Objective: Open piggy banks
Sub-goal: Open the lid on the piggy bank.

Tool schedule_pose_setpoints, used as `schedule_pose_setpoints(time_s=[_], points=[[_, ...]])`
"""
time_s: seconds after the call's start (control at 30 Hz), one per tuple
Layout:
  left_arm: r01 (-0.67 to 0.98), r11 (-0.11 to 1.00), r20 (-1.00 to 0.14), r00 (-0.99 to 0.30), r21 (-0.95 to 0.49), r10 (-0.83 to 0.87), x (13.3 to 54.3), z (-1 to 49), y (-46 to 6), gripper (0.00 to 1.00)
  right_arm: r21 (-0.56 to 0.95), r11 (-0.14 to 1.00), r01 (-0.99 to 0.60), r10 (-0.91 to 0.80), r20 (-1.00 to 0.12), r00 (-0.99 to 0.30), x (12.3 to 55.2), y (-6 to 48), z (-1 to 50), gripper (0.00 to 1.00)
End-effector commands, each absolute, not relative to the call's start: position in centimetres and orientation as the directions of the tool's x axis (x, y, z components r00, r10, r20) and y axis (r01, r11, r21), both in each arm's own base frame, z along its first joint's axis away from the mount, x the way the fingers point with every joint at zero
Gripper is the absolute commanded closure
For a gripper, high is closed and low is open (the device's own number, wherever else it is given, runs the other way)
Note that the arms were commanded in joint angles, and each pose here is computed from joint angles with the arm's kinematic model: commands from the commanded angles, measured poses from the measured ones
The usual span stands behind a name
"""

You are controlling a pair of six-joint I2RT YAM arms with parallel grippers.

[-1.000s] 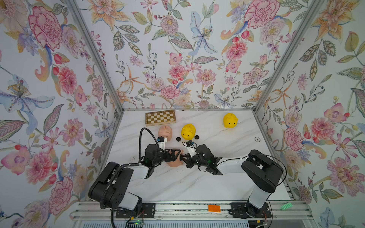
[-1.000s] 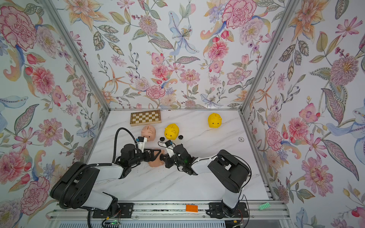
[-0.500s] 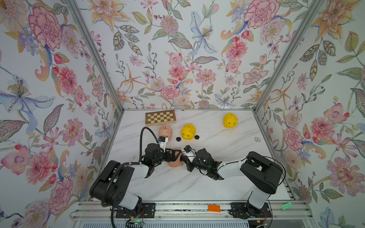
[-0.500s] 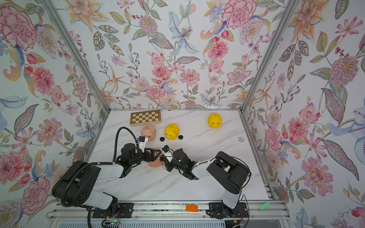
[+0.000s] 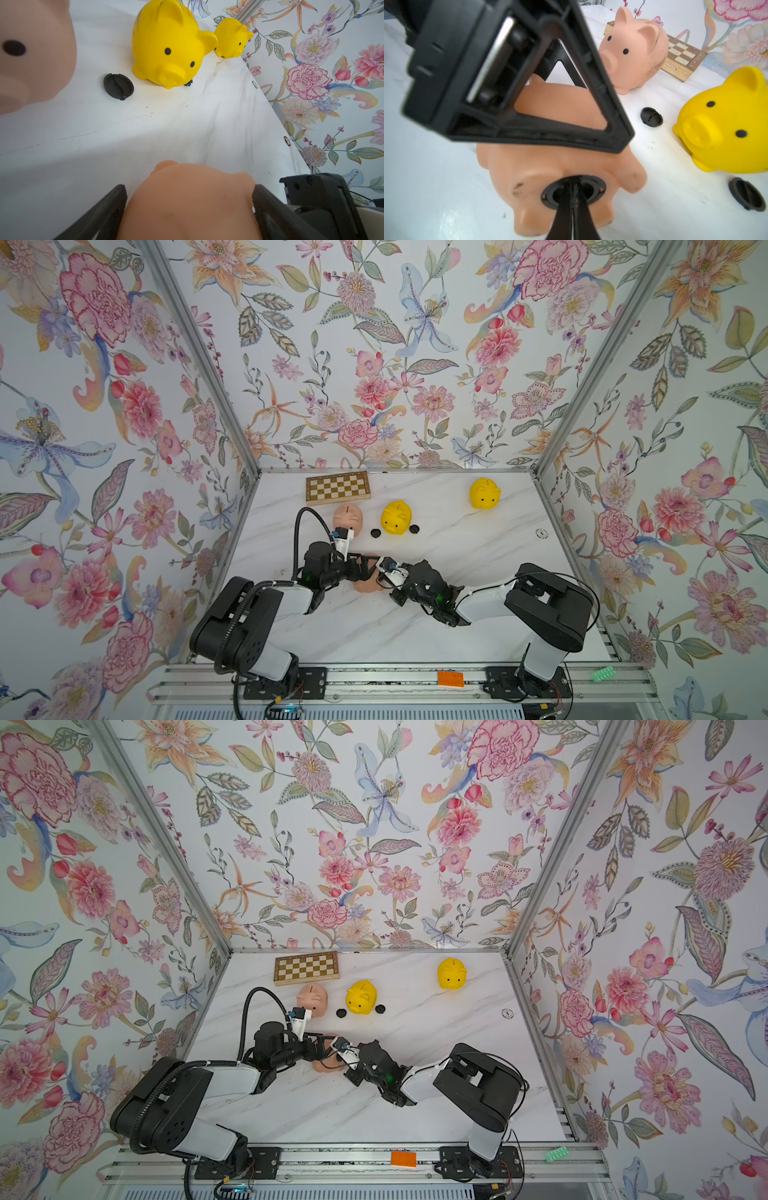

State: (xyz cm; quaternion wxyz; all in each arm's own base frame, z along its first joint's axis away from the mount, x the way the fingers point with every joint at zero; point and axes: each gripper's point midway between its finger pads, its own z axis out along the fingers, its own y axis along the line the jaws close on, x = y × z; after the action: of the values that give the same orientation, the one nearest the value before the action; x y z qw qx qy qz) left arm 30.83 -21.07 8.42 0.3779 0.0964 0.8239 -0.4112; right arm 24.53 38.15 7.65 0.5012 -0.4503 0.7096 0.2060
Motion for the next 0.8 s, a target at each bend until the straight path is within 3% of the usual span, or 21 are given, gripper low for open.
schedule_pose_setpoints(time_s=[0.0,0.77], points=[[0.383,0.646,-0.57,-0.815,-0.66,-0.099,28.2,4.5,-21.1,0.03,-0.2,0.406,-0.892,-0.504,-0.863,-0.036,21.4,38.7,6.1,1.0],[0.374,0.647,-0.569,-0.814,-0.664,-0.115,28.4,4.5,-20.7,0.05,-0.364,0.498,-0.787,-0.544,-0.838,0.043,22.1,36.7,7.2,1.0]])
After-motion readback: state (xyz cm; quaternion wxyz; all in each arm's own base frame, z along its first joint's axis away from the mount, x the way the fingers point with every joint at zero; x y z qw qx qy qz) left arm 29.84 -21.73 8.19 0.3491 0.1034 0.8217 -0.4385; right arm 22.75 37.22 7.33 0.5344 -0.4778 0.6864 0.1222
